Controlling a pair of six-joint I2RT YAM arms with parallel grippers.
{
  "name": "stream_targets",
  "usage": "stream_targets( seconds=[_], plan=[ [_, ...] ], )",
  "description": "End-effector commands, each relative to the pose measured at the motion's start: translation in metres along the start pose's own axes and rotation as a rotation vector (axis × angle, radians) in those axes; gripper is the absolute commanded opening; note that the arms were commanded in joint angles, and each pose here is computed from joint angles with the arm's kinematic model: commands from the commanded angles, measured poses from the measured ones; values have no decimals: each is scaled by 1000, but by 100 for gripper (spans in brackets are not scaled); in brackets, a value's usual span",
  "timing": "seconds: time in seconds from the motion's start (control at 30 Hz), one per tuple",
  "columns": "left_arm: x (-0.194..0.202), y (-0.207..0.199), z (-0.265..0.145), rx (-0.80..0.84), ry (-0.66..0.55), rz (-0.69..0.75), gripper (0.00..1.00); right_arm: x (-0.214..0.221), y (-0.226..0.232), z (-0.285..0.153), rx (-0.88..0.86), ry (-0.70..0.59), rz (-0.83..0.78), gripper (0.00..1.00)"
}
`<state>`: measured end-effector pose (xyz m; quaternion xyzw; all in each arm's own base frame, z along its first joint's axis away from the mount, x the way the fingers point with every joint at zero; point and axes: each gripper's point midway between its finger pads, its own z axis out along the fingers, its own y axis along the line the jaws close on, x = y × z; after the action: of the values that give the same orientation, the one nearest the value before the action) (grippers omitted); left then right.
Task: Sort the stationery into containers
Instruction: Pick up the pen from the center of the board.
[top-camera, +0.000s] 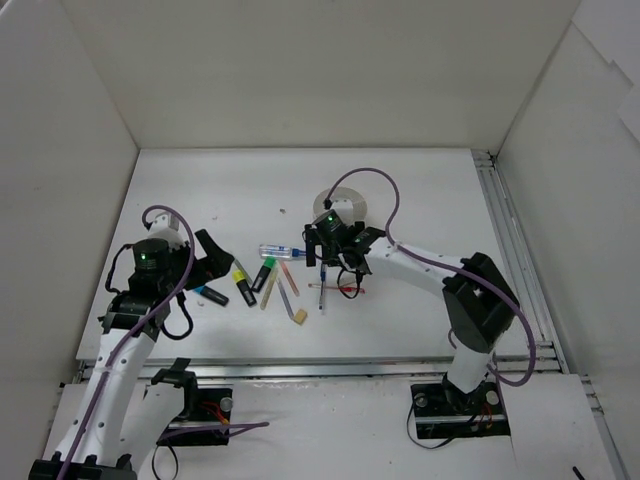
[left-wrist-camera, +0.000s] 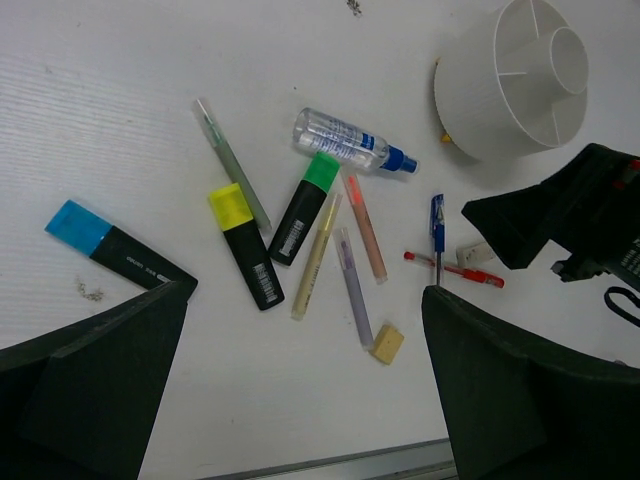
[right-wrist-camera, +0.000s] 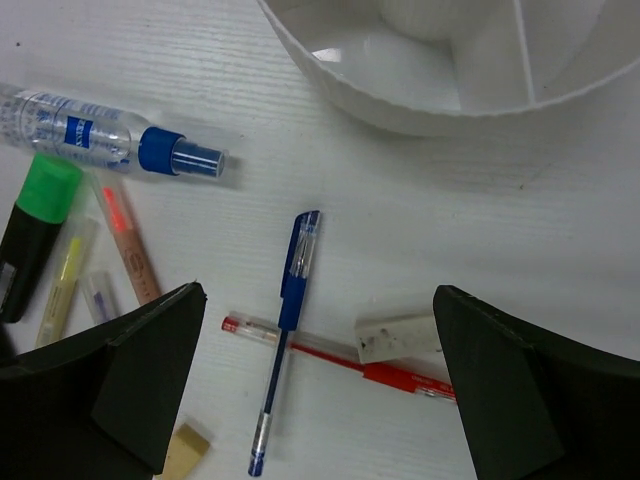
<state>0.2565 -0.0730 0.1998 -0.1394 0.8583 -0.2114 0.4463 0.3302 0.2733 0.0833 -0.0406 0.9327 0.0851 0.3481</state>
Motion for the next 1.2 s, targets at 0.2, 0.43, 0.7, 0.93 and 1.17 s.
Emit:
stream_targets(
  seconds=[0.2, 0.43, 0.7, 0.93, 1.17],
  plan=[
    [-16, -3, 2, -8, -58, 28, 100, -11, 9, 33, 142, -5, 31, 81],
    [-16, -1, 2, -14, -70, 28, 100, 10, 8, 42, 175, 39, 15, 76],
    [-12, 3, 4, -28, -58, 23, 100, 23, 12, 57, 193, 65, 5, 64],
    [-12, 6, 5, -46, -56, 20, 100, 27, 13, 63, 206, 67, -1, 46],
    [-11, 7, 6, -49, -51, 19, 100, 18, 16, 53, 212, 27, 10, 24]
  ],
)
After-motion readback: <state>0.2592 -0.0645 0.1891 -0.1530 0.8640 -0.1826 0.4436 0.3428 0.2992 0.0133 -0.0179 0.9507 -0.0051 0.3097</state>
